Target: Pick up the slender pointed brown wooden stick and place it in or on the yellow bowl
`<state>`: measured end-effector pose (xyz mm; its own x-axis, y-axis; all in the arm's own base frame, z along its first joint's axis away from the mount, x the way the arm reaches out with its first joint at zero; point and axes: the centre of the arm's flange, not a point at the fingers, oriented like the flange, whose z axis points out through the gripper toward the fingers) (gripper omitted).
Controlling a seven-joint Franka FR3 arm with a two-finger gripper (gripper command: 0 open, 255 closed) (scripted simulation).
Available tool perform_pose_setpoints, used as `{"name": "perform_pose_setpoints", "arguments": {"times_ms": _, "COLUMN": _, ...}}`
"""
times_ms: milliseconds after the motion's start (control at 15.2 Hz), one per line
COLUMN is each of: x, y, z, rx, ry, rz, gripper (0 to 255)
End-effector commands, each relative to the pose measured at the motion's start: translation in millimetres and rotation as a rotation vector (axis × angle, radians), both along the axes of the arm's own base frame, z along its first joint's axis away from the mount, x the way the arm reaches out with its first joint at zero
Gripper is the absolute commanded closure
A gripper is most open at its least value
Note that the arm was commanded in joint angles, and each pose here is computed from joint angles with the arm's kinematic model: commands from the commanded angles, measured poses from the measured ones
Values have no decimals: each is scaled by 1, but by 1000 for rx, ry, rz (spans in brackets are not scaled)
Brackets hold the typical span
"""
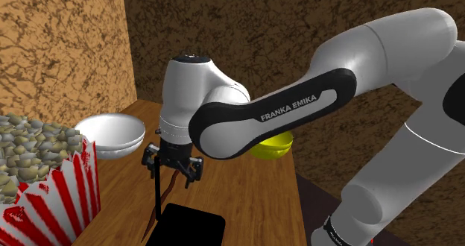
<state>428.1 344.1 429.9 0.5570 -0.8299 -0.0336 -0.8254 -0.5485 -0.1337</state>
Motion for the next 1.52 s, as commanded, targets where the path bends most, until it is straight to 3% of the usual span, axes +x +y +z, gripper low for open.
{"name": "perform_pose_setpoints", "arguments": {"times_ms": 0, "x": 1, "y": 2, "z": -11, "rx": 1, "ry": -1, "rz": -4, "gripper": 0}}
{"name": "perform_pose_setpoints", "arguments": {"times_ms": 264, "x": 3, "y": 4, "z": -30, "rx": 1, "ry": -1, "rz": -4, "gripper": 0}}
{"name": "perform_pose_setpoints", "arguments": {"times_ms": 726, "x": 3, "y": 4, "z": -30, "rx": 1, "ry": -1, "rz": -4, "gripper": 0}}
{"name": "perform_pose_setpoints", "arguments": {"times_ms": 792, "x": 3, "y": 4, "z": -30, "rx": 1, "ry": -1, "rz": -4, "gripper": 255}}
{"name": "perform_pose_setpoints", "arguments": {"times_ms": 1452, "x": 3, "y": 4, "z": -24, "rx": 1, "ry": -1, "rz": -4, "gripper": 255}}
